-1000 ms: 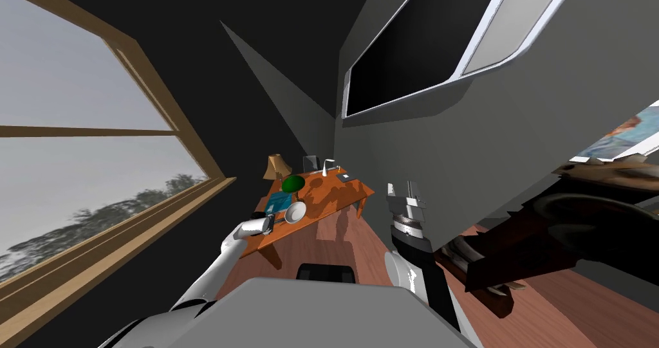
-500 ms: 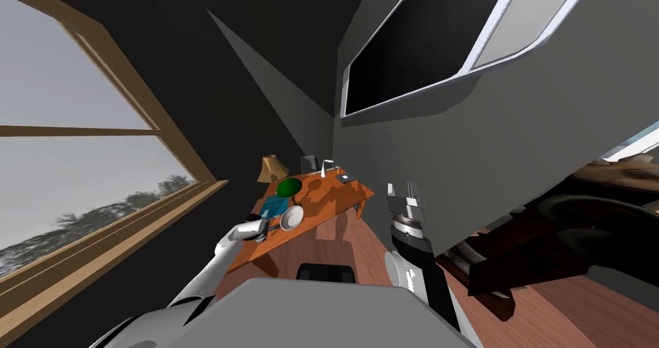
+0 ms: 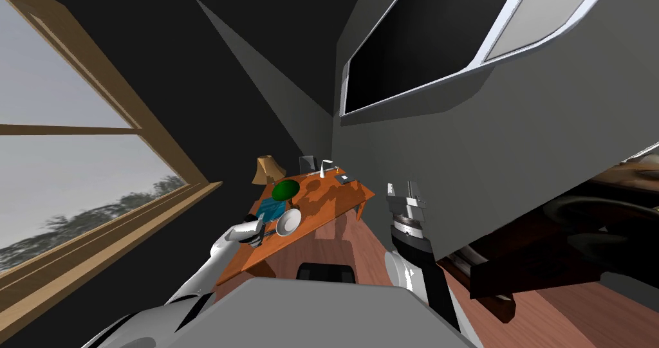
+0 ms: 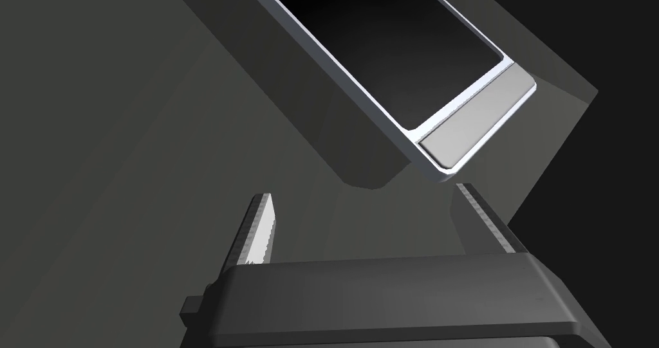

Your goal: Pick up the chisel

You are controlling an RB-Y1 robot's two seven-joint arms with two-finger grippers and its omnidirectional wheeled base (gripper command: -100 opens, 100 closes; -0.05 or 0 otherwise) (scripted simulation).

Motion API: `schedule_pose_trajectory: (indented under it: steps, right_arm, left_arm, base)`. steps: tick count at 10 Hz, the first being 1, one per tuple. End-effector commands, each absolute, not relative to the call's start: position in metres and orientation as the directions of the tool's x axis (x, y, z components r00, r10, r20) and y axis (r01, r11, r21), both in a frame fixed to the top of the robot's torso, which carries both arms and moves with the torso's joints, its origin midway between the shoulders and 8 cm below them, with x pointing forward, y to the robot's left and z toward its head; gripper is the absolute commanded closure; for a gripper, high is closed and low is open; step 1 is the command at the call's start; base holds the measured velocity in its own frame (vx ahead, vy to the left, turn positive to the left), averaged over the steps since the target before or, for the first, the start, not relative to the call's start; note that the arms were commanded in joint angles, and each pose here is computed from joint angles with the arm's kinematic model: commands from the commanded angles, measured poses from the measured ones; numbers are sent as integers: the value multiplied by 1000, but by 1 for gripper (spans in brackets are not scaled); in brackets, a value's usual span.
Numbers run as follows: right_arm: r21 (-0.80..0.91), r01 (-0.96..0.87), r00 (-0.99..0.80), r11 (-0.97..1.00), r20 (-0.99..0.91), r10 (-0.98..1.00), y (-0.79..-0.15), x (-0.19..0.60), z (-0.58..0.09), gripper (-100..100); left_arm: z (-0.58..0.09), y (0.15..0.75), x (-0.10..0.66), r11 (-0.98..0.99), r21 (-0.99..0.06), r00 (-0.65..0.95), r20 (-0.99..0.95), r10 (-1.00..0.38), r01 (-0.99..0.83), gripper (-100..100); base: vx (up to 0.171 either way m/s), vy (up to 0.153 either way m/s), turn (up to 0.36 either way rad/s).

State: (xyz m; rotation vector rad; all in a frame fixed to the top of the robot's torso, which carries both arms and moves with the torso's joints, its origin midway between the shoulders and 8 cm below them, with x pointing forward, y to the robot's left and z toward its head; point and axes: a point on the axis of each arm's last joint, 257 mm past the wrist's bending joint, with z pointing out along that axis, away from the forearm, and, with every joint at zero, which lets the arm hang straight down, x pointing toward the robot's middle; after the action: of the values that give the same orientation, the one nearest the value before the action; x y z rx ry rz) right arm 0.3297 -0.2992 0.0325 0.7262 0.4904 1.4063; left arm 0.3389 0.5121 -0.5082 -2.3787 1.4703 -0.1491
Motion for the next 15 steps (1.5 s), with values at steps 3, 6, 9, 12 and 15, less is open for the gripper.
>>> schedule_pose_trajectory:
  steps: [3, 6, 9, 12, 15]
  right_arm:
    - [709, -705, 123, 9, 109, 986, -299, 330, 33, 0]
    - [709, -705, 123, 9, 109, 986, -299, 330, 33, 0]
    - [709, -705, 123, 9, 109, 986, -299, 330, 33, 0]
    - [709, -705, 123, 9, 109, 986, -299, 330, 33, 0]
    - [709, -705, 122, 9, 109, 986, -299, 330, 33, 0]
  left_arm:
    - [-524, 505, 333, -406, -340, 458, -87, -885, -848, -100]
    - [-526, 504, 332, -406, -340, 458, -87, -885, -848, 100]
    - [-525, 504, 333, -405, -342, 458, -87, -885, -848, 100]
    - [-517, 508, 336, -406, -339, 459, -87, -884, -848, 100]
    - [-515, 509, 336, -406, -341, 459, -88, -884, -848, 0]
  base:
    - [33, 33, 4]
    - [20, 16, 1]
    - [0, 0, 0]
    - [-12, -9, -3]
    - [-25, -30, -1]
